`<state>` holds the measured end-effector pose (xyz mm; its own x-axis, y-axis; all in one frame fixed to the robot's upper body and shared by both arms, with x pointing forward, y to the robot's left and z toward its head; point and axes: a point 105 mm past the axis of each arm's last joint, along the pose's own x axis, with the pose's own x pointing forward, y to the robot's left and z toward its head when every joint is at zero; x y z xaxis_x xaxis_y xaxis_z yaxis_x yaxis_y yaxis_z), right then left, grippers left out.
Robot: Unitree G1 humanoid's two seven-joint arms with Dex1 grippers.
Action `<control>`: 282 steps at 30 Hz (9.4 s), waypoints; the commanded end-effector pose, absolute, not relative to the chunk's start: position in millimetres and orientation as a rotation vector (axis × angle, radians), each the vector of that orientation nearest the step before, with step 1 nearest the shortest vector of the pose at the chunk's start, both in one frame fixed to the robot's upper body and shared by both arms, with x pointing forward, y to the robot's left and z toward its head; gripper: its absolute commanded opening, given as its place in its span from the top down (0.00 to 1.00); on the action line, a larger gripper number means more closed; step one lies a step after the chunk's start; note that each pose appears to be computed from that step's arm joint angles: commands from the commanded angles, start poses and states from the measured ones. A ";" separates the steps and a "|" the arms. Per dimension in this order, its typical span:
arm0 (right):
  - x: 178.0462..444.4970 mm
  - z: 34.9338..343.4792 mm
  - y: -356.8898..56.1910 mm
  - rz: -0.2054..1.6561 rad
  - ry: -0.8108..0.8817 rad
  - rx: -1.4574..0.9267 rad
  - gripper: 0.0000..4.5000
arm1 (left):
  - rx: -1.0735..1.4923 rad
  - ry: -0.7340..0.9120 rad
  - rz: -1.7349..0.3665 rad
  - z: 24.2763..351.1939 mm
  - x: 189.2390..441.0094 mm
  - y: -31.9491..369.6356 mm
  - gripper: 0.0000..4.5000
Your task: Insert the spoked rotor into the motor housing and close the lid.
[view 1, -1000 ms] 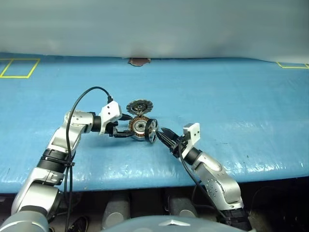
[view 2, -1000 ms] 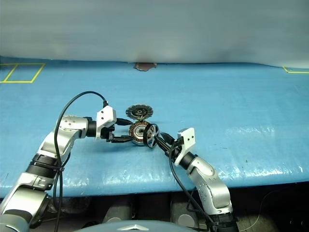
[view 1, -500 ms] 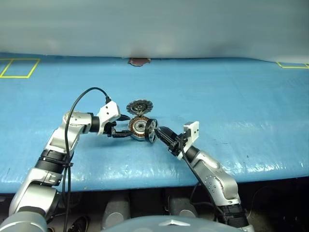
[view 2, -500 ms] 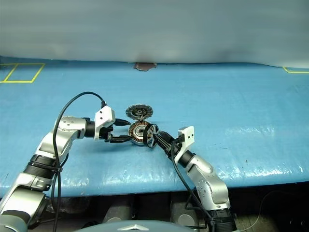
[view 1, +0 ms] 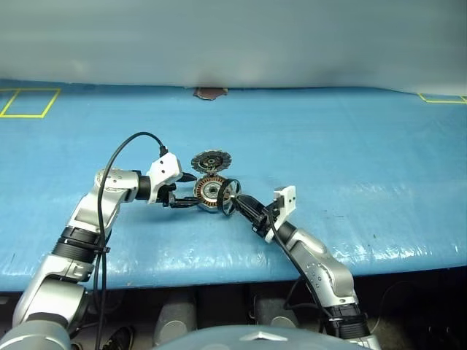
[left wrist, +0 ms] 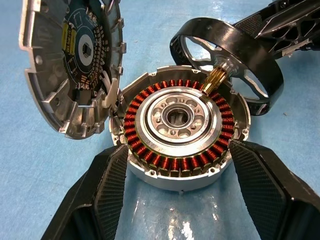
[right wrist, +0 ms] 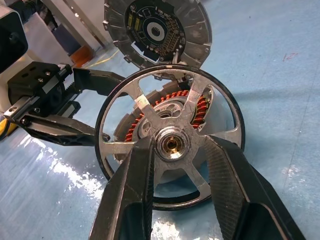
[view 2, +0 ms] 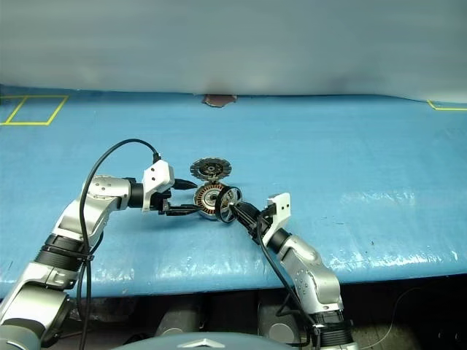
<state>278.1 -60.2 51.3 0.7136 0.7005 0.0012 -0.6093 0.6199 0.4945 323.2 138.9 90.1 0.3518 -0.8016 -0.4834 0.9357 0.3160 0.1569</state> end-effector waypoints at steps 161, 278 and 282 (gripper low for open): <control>334.3 58.1 -27.8 0.862 0.357 -0.098 0.99 | 0.314 0.192 -1.100 75.9 310.6 153.8 0.22; 301.4 78.4 -5.3 0.992 0.123 -0.196 0.99 | 0.319 0.185 -1.015 81.5 316.5 175.2 0.22; 299.5 95.1 -7.2 1.013 0.064 -0.158 0.86 | 0.323 0.180 -1.014 82.0 317.7 174.5 0.22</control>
